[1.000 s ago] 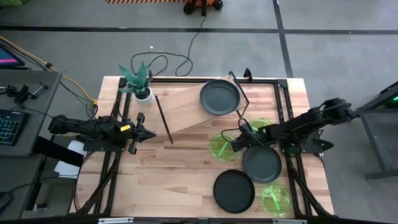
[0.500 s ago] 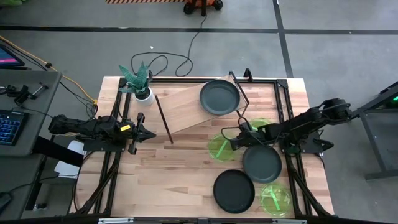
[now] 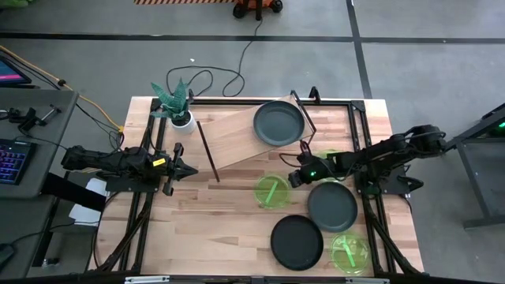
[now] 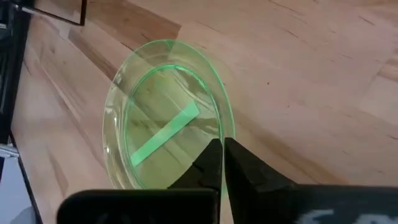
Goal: Place and stack plates onto a shelf
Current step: Put the middle green plate on the shelf
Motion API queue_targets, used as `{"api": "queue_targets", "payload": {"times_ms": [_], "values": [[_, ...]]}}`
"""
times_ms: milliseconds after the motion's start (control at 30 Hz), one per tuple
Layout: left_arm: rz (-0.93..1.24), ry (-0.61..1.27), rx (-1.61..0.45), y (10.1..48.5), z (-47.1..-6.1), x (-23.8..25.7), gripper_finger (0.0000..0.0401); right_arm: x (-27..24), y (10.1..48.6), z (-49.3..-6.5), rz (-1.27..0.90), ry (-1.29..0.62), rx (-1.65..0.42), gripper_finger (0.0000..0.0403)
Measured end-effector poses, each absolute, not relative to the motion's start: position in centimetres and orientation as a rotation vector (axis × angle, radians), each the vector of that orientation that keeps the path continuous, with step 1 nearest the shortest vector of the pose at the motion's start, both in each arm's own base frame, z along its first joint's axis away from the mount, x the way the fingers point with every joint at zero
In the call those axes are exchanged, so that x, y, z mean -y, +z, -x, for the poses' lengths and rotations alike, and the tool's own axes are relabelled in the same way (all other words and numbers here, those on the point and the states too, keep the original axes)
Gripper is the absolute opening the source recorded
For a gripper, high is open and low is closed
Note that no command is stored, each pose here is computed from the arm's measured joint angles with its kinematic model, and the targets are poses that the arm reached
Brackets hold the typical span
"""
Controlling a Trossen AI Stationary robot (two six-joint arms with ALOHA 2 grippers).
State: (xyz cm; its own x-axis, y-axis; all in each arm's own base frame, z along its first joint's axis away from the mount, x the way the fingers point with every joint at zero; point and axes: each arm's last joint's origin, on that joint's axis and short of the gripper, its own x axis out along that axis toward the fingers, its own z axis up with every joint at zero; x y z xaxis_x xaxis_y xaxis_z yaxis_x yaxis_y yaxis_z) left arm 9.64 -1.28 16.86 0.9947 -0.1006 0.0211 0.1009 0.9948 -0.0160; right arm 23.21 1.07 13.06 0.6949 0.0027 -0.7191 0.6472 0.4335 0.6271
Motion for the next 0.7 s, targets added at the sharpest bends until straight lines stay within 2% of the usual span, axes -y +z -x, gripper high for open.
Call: {"api": "queue_targets", "payload": {"times_ms": [233,333,500,700], "values": [[0.017,-0.101,0.020,16.9,-9.6,1.3,0.0000,-0.9,13.2,-23.3,-1.017,-0.530,-0.630,0.0003],[0.017,-0.101,0.020,16.9,-9.6,1.3,0.0000,-1.2,13.2,-23.3,-1.002,-0.545,-0.616,0.0017],[0.017,-0.101,0.020,16.9,-9.6,1.3,0.0000,-2.3,13.5,-23.5,-0.947,-0.548,-0.546,0.0080],[0.017,-0.101,0.021,16.9,-9.6,1.3,0.0000,-3.3,12.4,-23.7,-0.877,-0.572,-0.604,0.0153]]}}
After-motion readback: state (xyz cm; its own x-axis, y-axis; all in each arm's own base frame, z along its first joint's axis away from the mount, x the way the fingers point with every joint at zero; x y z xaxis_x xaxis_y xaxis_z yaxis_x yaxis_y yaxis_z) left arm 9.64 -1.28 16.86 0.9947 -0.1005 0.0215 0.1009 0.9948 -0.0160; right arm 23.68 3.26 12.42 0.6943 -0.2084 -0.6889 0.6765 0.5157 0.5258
